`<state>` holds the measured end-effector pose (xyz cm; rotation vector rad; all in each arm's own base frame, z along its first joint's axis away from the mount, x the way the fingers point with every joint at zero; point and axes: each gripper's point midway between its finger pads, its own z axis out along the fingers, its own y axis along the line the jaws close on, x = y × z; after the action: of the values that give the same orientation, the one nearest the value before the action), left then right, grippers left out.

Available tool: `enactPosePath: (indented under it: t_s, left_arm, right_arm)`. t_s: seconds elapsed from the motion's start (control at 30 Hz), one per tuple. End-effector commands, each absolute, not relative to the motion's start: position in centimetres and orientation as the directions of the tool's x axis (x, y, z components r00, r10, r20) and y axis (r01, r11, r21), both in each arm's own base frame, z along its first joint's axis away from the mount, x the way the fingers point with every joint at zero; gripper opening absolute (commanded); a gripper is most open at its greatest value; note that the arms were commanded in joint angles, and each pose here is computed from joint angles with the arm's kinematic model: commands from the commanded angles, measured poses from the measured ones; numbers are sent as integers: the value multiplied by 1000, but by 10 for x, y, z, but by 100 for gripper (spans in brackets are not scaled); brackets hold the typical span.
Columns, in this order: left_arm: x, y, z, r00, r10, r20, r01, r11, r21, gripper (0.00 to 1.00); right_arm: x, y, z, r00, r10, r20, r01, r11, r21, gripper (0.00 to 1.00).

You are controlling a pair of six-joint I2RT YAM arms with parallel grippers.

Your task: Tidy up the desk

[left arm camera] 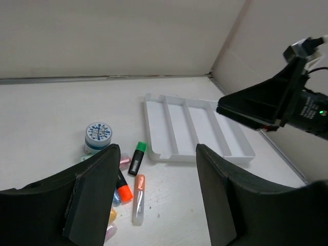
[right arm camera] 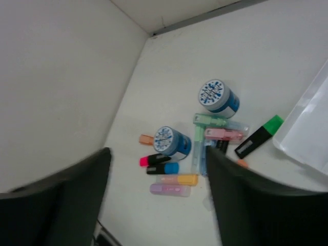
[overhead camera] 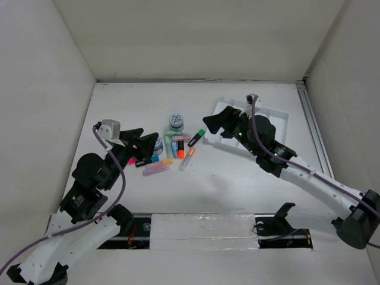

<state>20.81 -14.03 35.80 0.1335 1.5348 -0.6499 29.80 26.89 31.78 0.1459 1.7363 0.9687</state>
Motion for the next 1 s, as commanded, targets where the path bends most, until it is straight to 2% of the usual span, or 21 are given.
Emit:
enactPosePath:
  t_s: [0.0, 0.03, 0.07, 0.1, 0.17, 0.23, 0.27, 0.3, 0.53, 0.6, 0.63, 0.67, 0.7, 0.73, 0.77, 0.8, 0.83, 0.87, 0.9, 0.93, 0.97]
  left_arm:
    - [200, -136, 376, -28, -337, -941, 503, 809, -305, 57]
    - [199, -136, 376, -29, -338, -941, 505, 807, -306, 57]
    - [199, -137, 374, -32, -335, -942, 508, 806, -304, 54]
    - [200, -137, 372, -31, -337, -941, 505, 807, -306, 52]
    - [203, -136, 370, -35, -342, -939, 490, 813, -314, 46]
    - [205, -136, 367, -41, -344, -938, 480, 817, -321, 34]
    - [207, -136, 366, -44, -343, -938, 475, 819, -322, 11]
    - [210, -133, 365, -44, -347, -937, 450, 831, -329, 0]
    - [214, -119, 361, -37, -379, -925, 372, 853, -365, 0]
    - [215, -116, 359, -39, -385, -922, 357, 857, -373, 17]
    - [215, -116, 358, -41, -383, -923, 356, 857, -372, 26]
    - [215, -118, 359, -43, -383, -923, 361, 855, -371, 39]
    - [214, -117, 359, -43, -382, -923, 360, 856, -371, 15]
    - [214, -117, 359, -43, -382, -923, 360, 856, -371, 15]
    - [214, -116, 359, -42, -384, -922, 354, 858, -373, 0]
    - [214, -115, 358, -44, -384, -922, 354, 857, -374, 1]
    - [213, -116, 358, -45, -385, -922, 355, 856, -375, 5]
    - [213, -116, 357, -48, -384, -922, 360, 855, -374, 19]
    - [213, -117, 358, -48, -384, -922, 364, 853, -374, 28]
    - [213, -118, 358, -48, -385, -922, 366, 852, -375, 33]
    - [212, -118, 358, -48, -385, -922, 367, 851, -374, 30]
  right_arm:
    - [303, 279, 339, -373, 577, -727, -363, 630, 687, 80]
    - [306, 282, 337, -379, 572, -728, -362, 632, 685, 42]
    - [308, 284, 335, -381, 568, -729, -360, 635, 683, 19]
    - [310, 284, 335, -377, 573, -728, -352, 638, 685, 1]
    - [317, 286, 335, -355, 587, -727, -330, 649, 685, 0]
    - [318, 292, 335, -359, 581, -730, -332, 652, 682, 0]
    - [323, 296, 339, -358, 579, -732, -329, 656, 680, 0]
    - [322, 302, 337, -368, 568, -736, -331, 660, 675, 0]
    - [335, 335, 313, -407, 503, -762, -324, 701, 636, 0]
    - [344, 342, 311, -414, 490, -767, -309, 717, 625, 10]
    - [351, 350, 292, -436, 457, -775, -292, 743, 602, 33]
    - [360, 366, 272, -468, 408, -784, -271, 778, 567, 63]
    - [366, 363, 261, -471, 390, -791, -237, 808, 540, 72]
    - [366, 363, 261, -471, 390, -791, -236, 808, 539, 78]
    - [371, 371, 250, -472, 371, -800, -224, 827, 516, 85]
    - [375, 373, 243, -473, 362, -803, -213, 837, 503, 88]
    - [378, 374, 235, -480, 349, -805, -204, 848, 489, 95]
    - [386, 379, 225, -480, 332, -812, -193, 863, 466, 98]
    - [390, 381, 219, -481, 318, -817, -187, 873, 451, 99]
    - [392, 383, 209, -498, 291, -817, -179, 887, 426, 99]
    - [396, 385, 202, -502, 273, -820, -174, 897, 405, 99]
